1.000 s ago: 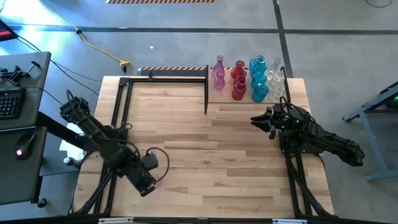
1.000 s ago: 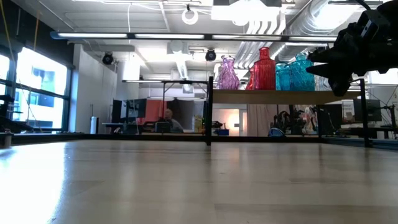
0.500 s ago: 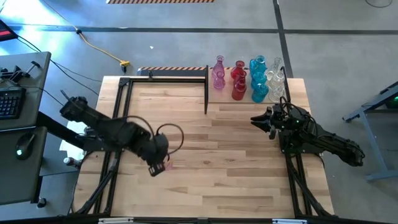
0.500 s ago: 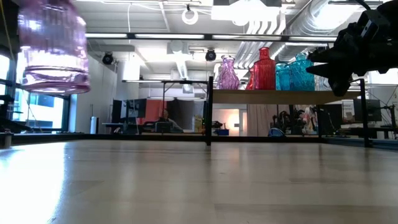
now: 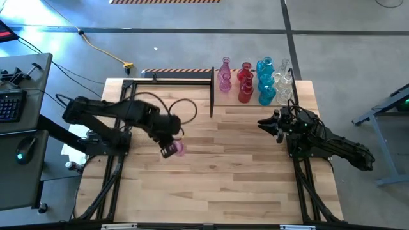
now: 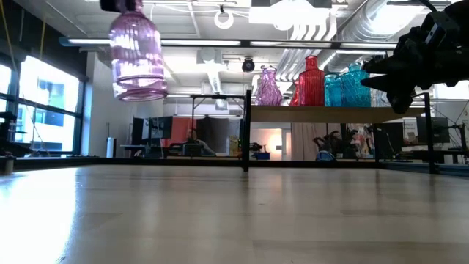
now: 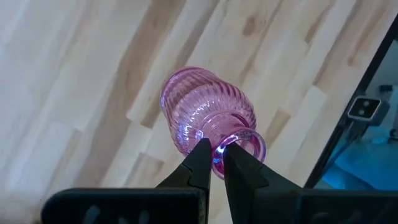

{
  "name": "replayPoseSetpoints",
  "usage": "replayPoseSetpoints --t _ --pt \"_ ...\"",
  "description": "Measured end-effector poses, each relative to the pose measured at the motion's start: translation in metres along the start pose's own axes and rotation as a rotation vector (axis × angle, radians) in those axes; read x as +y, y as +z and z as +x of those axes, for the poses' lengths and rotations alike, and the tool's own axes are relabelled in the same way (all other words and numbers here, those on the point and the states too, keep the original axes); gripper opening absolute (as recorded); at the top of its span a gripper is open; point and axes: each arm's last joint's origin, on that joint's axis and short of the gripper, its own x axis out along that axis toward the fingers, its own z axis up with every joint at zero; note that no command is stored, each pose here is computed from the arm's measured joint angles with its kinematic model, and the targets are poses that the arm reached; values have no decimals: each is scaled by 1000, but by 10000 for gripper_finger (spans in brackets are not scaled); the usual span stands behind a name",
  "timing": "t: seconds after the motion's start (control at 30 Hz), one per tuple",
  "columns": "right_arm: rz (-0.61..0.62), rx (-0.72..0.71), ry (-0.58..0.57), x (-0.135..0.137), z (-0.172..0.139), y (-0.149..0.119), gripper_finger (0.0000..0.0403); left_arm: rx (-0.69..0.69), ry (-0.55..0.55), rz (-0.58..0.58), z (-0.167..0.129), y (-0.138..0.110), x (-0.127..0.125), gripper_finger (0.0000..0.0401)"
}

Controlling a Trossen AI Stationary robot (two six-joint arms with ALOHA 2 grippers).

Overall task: Sort vases onto shelf
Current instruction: Put the pink vase on the shelf aligned with the pink vases

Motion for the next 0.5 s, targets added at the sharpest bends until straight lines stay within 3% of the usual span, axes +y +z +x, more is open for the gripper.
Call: replayPoseSetpoints --t 0.5 --pt "0 0 0 0 0 0 110 -50 -19 -15 -13 31 39 14"
